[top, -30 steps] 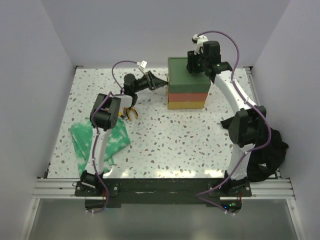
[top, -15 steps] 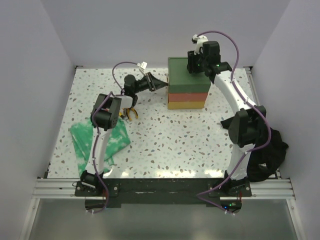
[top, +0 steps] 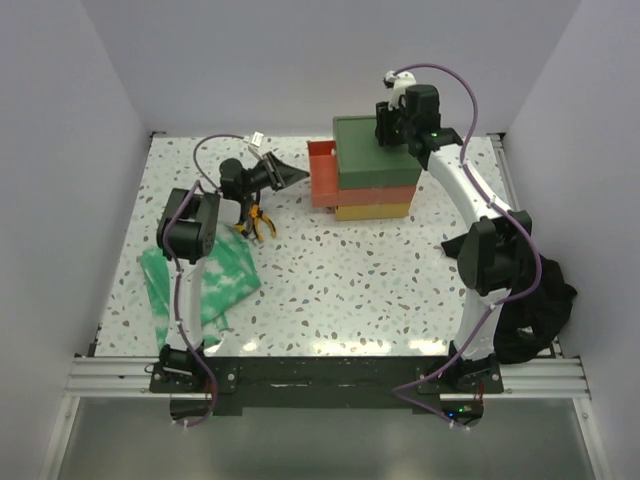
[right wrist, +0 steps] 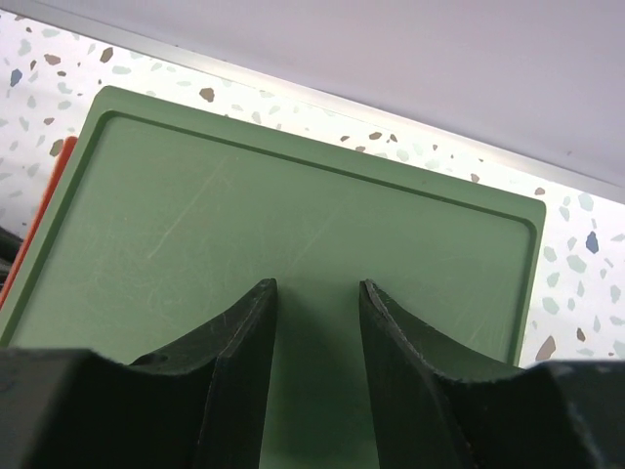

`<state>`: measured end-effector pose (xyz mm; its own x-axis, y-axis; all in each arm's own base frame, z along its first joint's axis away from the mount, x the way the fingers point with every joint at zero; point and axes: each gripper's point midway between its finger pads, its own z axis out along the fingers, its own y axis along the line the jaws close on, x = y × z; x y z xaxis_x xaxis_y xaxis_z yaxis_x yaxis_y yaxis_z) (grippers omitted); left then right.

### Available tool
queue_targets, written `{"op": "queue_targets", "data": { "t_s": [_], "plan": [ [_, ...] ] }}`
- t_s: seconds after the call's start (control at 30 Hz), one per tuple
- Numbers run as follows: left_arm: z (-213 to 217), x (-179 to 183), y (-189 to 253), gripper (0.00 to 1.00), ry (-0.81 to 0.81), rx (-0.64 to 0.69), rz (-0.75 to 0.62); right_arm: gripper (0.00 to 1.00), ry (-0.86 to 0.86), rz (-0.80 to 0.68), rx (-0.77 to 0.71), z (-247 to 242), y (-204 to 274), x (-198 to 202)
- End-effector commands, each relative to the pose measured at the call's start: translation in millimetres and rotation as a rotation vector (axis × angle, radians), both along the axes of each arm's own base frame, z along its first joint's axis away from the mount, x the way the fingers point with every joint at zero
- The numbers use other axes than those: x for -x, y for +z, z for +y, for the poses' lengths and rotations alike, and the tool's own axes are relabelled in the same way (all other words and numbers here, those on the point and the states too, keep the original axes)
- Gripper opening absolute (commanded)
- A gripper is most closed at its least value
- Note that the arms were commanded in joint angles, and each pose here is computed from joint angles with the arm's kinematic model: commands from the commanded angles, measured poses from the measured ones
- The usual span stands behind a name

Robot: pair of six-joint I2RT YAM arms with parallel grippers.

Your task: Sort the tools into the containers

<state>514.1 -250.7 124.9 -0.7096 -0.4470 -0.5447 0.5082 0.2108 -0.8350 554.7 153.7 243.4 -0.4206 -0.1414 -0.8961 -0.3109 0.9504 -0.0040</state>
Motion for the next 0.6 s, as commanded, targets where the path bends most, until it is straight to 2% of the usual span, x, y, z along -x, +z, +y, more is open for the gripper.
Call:
{"op": "queue_targets", "data": {
  "t_s": [0.0,0.2,0.3,0.33,0.57],
  "plan": [
    [17.6,18.6,24.3,0.06,-0.035,-0.038,-0.096,0.42,-0.05,0.161,0.055,-26.5,-51.2,18.3],
    [39.3,13.4,27.8,0.08,-0.007,-0.117,-0.14,0.42,-0.055,0.168,0.031,-33.1,-54.6,19.7],
    [40.9,9.2,18.5,0.23,0.0,-0.164,-0.088,0.42,-0.053,0.178,0.017,-33.5,-57.0,20.0],
    [41.5,9.0,24.1,0.31,0.007,-0.169,-0.103,0.42,-0.052,0.179,0.014,-32.8,-57.1,19.8],
    [61.7,8.9,49.4,0.54,0.085,-0.28,-0.146,0.42,-0.044,0.173,0.002,-32.5,-55.0,16.4]
  ]
}}
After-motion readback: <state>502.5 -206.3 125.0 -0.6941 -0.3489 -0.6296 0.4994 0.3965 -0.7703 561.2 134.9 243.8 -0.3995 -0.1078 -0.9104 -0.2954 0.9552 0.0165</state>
